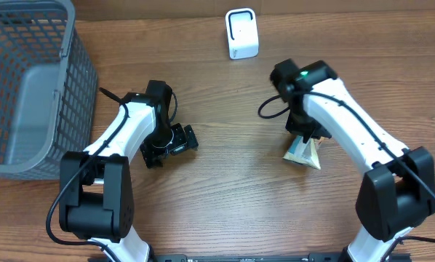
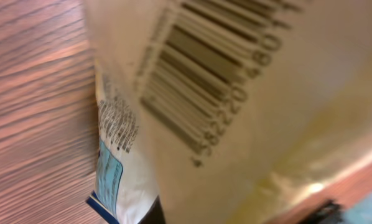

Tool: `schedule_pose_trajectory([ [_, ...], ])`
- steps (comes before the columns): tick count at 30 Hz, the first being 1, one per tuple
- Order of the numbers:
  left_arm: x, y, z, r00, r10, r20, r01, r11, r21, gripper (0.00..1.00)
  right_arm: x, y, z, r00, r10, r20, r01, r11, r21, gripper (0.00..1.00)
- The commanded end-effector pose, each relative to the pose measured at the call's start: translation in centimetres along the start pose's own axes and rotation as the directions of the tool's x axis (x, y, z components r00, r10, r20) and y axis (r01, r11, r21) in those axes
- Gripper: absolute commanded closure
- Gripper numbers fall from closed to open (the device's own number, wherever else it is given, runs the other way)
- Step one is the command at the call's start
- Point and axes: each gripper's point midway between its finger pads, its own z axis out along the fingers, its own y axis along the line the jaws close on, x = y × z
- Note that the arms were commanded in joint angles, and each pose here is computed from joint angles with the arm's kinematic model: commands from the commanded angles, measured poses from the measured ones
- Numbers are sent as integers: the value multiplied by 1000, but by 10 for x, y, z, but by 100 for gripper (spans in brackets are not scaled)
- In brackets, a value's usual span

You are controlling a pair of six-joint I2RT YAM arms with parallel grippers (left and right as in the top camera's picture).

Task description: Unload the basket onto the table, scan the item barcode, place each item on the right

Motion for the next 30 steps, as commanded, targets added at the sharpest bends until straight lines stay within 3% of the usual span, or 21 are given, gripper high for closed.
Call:
schedule_pose_trajectory([
  [1,1,-1,-1,1000,27,7,-26,1000,-3,0,-9,-22,2,995,22,94,-37,985,168,96],
  [6,-1,-2,-1,999,29,15,-29,1000,1,0,15,-39,24,998,-32,-50,48,931,363,96],
  [11,-5,-4,-1,999,31,29,-32,999,8,0,27,-33,42,986,-80,-147,132,912,387,96],
  [16,-5,-5,-1,999,32,33,-33,999,10,0,40,-23,42,977,-77,-197,143,927,347,94],
  [17,-7,-5,-1,999,33,37,-34,999,13,0,45,-18,40,975,-86,-206,153,930,334,88],
  [22,-8,-7,-1,998,34,45,-35,999,18,0,64,8,32,968,-147,-202,202,938,283,76],
  [30,-5,-10,-1,999,36,27,-37,999,37,0,88,64,11,963,-222,-154,240,964,117,75],
])
